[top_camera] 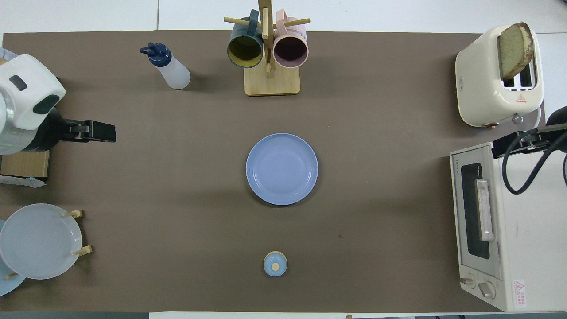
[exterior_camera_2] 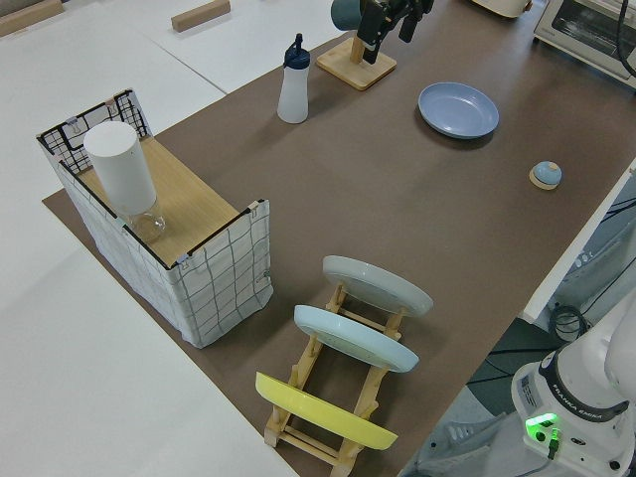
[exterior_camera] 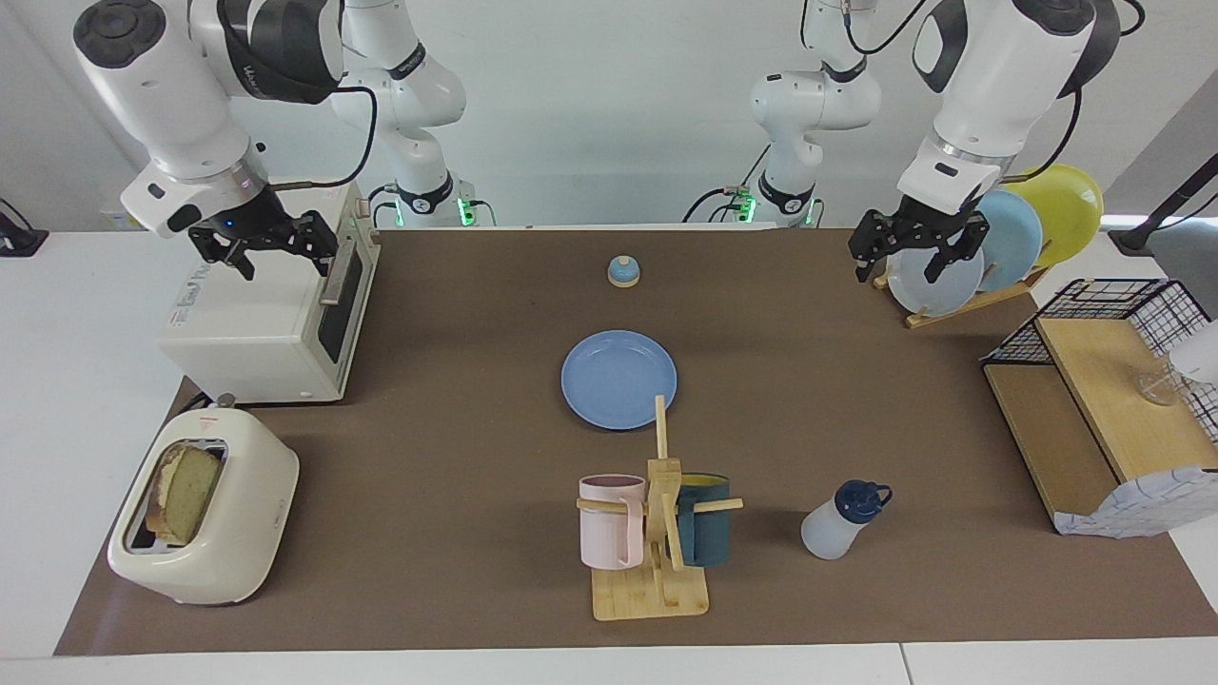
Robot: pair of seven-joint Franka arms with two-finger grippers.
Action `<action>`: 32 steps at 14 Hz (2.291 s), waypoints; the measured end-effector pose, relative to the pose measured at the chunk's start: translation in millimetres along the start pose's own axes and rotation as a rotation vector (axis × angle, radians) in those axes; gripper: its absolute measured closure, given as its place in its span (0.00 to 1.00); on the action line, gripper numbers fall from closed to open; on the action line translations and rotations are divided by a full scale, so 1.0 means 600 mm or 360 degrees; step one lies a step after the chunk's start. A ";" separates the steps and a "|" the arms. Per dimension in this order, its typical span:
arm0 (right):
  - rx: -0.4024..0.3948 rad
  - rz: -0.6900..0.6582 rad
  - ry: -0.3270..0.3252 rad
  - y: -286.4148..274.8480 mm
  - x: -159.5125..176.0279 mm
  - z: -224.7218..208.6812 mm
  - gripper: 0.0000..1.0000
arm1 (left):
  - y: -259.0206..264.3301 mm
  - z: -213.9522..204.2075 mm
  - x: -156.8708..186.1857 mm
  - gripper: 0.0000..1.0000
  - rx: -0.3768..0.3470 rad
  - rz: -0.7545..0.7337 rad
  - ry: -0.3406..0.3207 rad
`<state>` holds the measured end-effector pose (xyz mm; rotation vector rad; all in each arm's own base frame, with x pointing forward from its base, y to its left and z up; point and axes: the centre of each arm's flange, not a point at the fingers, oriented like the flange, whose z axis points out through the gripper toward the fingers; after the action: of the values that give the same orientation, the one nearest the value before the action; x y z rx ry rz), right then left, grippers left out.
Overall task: Put bread on plate and add seasoning
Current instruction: 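Move the left gripper out toward the blue-capped squeeze bottle, then grasp the blue-capped squeeze bottle with the left gripper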
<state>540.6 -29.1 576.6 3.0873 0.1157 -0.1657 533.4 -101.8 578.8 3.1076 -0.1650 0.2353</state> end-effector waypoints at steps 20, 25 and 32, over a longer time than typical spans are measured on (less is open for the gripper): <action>0.0000 0.0000 0.0000 0.000 0.000 0.000 0.00 | 0.067 0.433 -0.055 0.00 -0.0170 -0.0008 0.0833; 0.0000 0.0000 0.0000 0.000 0.000 0.000 0.00 | 0.086 0.473 -0.006 0.00 -0.0082 -0.0055 0.0874; 0.0000 0.0000 0.0000 0.000 0.000 0.000 0.00 | 0.131 0.496 0.025 0.00 0.0039 -0.0054 0.0941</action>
<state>540.6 -29.1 576.6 3.0873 0.1157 -0.1656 584.3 -189.8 287.8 2.8993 -0.0932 1.1284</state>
